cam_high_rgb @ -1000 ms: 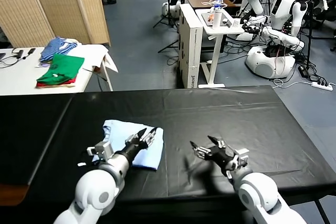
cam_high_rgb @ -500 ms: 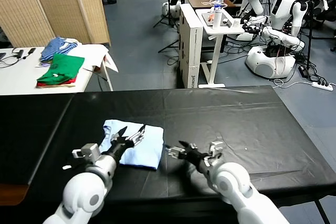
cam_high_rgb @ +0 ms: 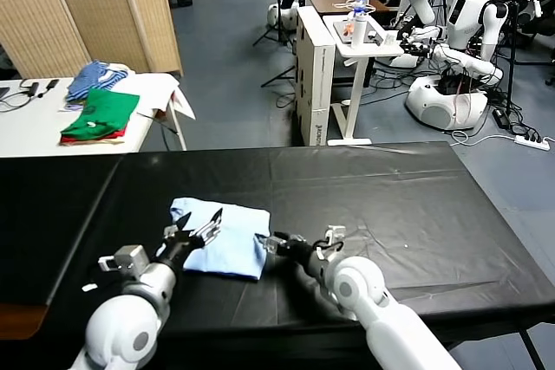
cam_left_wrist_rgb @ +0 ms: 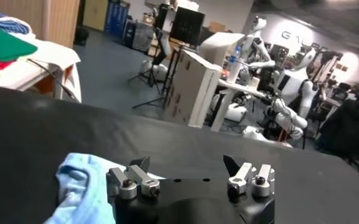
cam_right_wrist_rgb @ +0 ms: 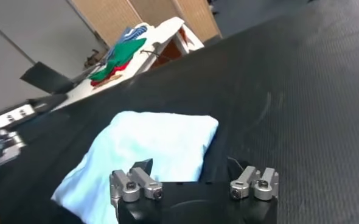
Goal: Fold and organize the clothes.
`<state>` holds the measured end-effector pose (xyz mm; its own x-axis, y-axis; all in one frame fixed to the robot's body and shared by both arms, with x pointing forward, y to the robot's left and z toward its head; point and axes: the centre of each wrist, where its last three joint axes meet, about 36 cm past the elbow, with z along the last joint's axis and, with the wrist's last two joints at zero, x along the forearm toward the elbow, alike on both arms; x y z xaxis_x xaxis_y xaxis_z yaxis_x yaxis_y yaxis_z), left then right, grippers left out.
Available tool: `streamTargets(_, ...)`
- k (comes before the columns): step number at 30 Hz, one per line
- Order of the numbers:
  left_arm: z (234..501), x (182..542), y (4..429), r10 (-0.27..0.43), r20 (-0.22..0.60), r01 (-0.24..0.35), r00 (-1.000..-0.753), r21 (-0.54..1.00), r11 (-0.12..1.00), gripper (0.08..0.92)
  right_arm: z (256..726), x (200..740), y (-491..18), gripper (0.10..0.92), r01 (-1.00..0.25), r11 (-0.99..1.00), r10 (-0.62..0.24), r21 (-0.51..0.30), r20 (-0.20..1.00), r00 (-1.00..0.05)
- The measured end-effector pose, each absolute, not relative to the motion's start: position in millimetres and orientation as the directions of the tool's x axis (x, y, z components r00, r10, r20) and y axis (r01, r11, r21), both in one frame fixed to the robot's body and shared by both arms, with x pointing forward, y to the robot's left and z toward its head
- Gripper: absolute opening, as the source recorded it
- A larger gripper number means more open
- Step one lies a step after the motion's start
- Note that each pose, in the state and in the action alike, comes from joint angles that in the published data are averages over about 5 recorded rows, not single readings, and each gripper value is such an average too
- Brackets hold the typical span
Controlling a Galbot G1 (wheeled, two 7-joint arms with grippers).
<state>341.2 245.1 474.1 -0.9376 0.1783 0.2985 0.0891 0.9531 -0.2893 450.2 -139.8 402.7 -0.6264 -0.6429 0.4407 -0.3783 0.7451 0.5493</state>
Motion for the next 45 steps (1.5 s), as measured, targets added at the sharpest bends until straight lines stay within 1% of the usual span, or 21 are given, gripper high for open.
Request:
streamTargets(2,474.1,339.2,246.2,0.172,0.299,0.083,-0.939,-0.288,0.954,0.907,401.3,452.1,-137.0,0.525,-0.379,0.743,-0.646,0.552,0.442,-0.623)
streamTargets(3,474.1,338.2,246.9,0.169,0.299,0.081,-0.939,-0.287,0.955,0.907,401.0,452.8,-135.6,0.449,-0.379,0.742,-0.647,0.553,0.442,-0.622)
streamTargets(6,473.9,335.6,249.2,0.160,0.300,0.072,-0.940,-0.284,0.956,0.907,401.9,454.6,-132.4,0.269,-0.383,0.740,-0.650,0.553,0.439,-0.621)
streamTargets(7,473.9,334.9,250.0,0.157,0.300,0.069,-0.941,-0.283,0.957,0.907,402.9,455.0,-132.2,0.221,-0.385,0.740,-0.650,0.552,0.437,-0.622)
streamTargets(9,473.9,334.0,251.5,0.150,0.299,0.063,-0.942,-0.283,0.957,0.907,405.4,455.6,-133.2,0.159,-0.389,0.743,-0.646,0.544,0.434,-0.628)
streamTargets(11,473.8,333.2,252.7,0.143,0.297,0.056,-0.944,-0.282,0.958,0.907,409.0,456.1,-136.6,0.143,-0.395,0.753,-0.638,0.527,0.436,-0.635)
streamTargets(13,473.0,332.1,253.6,0.132,0.296,0.047,-0.946,-0.279,0.959,0.907,414.9,457.1,-144.2,0.140,-0.400,0.773,-0.619,0.492,0.450,-0.644)
streamTargets(18,469.2,328.1,254.8,0.112,0.297,0.031,-0.948,-0.262,0.965,0.907,434.7,458.2,-177.9,0.140,-0.396,0.846,-0.532,0.357,0.519,-0.669)
streamTargets(21,467.2,326.0,254.9,0.106,0.299,0.028,-0.948,-0.254,0.967,0.907,444.2,456.6,-199.6,0.140,-0.389,0.874,-0.485,0.290,0.549,-0.680)
streamTargets(24,465.9,324.3,254.5,0.103,0.301,0.025,-0.948,-0.251,0.968,0.907,451.6,453.7,-217.6,0.140,-0.389,0.889,-0.456,0.242,0.557,-0.694)
streamTargets(28,464.4,322.3,253.5,0.098,0.296,0.023,-0.950,-0.248,0.968,0.907,458.2,448.9,-232.6,0.149,-0.403,0.895,-0.437,0.189,0.547,-0.714)
streamTargets(29,464.1,322.0,253.2,0.097,0.293,0.023,-0.951,-0.248,0.969,0.907,459.6,447.8,-235.2,0.170,-0.408,0.896,-0.434,0.176,0.544,-0.719)
streamTargets(31,463.8,321.7,253.0,0.096,0.285,0.024,-0.954,-0.245,0.969,0.907,462.3,446.1,-239.9,0.251,-0.415,0.897,-0.428,0.152,0.537,-0.727)
streamTargets(37,464.9,322.6,254.0,0.099,0.274,0.036,-0.957,-0.228,0.973,0.907,470.8,437.1,-253.5,0.589,-0.419,0.904,-0.399,0.086,0.522,-0.754)
streamTargets(38,464.7,322.7,254.2,0.099,0.273,0.037,-0.957,-0.226,0.973,0.907,472.0,434.8,-255.5,0.665,-0.419,0.905,-0.393,0.071,0.516,-0.761)
streamTargets(41,461.7,321.8,254.4,0.097,0.265,0.036,-0.959,-0.225,0.974,0.907,474.1,427.1,-260.6,0.825,-0.424,0.906,-0.377,0.014,0.487,-0.788)
streamTargets(42,460.3,321.1,254.3,0.096,0.261,0.037,-0.960,-0.223,0.974,0.907,474.5,424.2,-262.2,0.860,-0.425,0.905,-0.371,-0.008,0.475,-0.798)
streamTargets(45,457.9,318.1,254.2,0.096,0.264,0.039,-0.960,-0.214,0.976,0.907,474.3,414.5,-266.1,0.901,-0.413,0.908,-0.345,-0.066,0.440,-0.829)
